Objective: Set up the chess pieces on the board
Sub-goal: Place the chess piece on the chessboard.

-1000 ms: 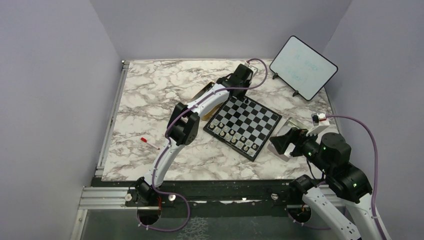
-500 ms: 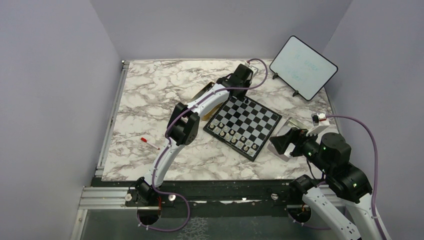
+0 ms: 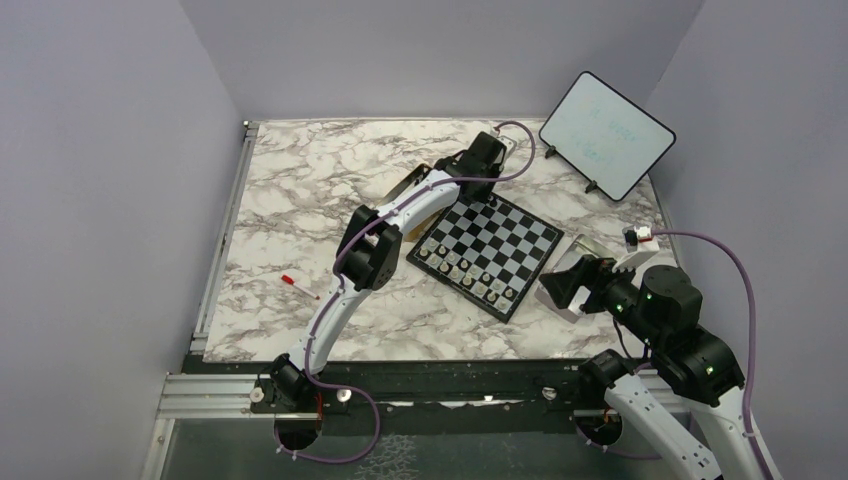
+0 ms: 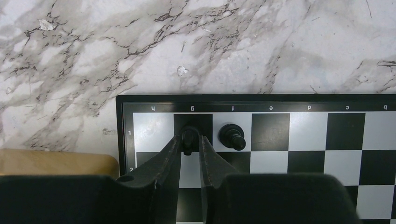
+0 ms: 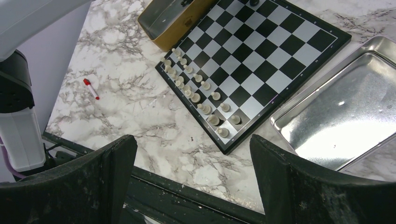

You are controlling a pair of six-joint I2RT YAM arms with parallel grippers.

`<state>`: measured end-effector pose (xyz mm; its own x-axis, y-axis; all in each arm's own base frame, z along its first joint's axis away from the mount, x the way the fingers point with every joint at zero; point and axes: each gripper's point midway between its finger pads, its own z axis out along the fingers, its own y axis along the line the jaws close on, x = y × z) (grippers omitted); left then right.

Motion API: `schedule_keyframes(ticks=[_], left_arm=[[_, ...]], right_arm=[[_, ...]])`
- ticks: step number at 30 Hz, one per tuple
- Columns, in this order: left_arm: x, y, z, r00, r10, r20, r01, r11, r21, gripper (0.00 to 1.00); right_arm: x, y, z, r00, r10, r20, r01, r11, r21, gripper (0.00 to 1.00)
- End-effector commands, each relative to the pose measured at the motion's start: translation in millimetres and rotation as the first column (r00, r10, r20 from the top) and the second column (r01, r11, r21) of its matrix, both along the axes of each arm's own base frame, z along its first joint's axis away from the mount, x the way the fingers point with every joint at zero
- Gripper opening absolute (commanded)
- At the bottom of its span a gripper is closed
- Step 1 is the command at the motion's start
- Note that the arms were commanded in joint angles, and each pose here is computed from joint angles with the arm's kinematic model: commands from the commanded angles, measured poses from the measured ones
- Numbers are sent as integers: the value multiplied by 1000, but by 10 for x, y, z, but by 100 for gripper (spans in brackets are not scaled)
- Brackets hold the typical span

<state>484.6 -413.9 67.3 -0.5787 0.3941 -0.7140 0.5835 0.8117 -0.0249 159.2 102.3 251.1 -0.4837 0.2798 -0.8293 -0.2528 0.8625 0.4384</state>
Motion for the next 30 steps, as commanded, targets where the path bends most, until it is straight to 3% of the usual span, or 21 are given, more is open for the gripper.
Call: schedule_keyframes(ticks=[1,16,30], left_arm=[[39,-112,108,1000,-13,24,14,999,-42,24],[24,-82,530,998,6,67,-1,997,-83,44],[-45,323,1156,989,86,123,-74,992,-103,47]], right_arm=[[3,-15,-25,1000,-11,-2,11,1000,-1,96],[10,-11,-31,1000,-11,-5,11,1000,-2,96],[17,-25,-53,1000,-21,-17,21,1000,-10,96]])
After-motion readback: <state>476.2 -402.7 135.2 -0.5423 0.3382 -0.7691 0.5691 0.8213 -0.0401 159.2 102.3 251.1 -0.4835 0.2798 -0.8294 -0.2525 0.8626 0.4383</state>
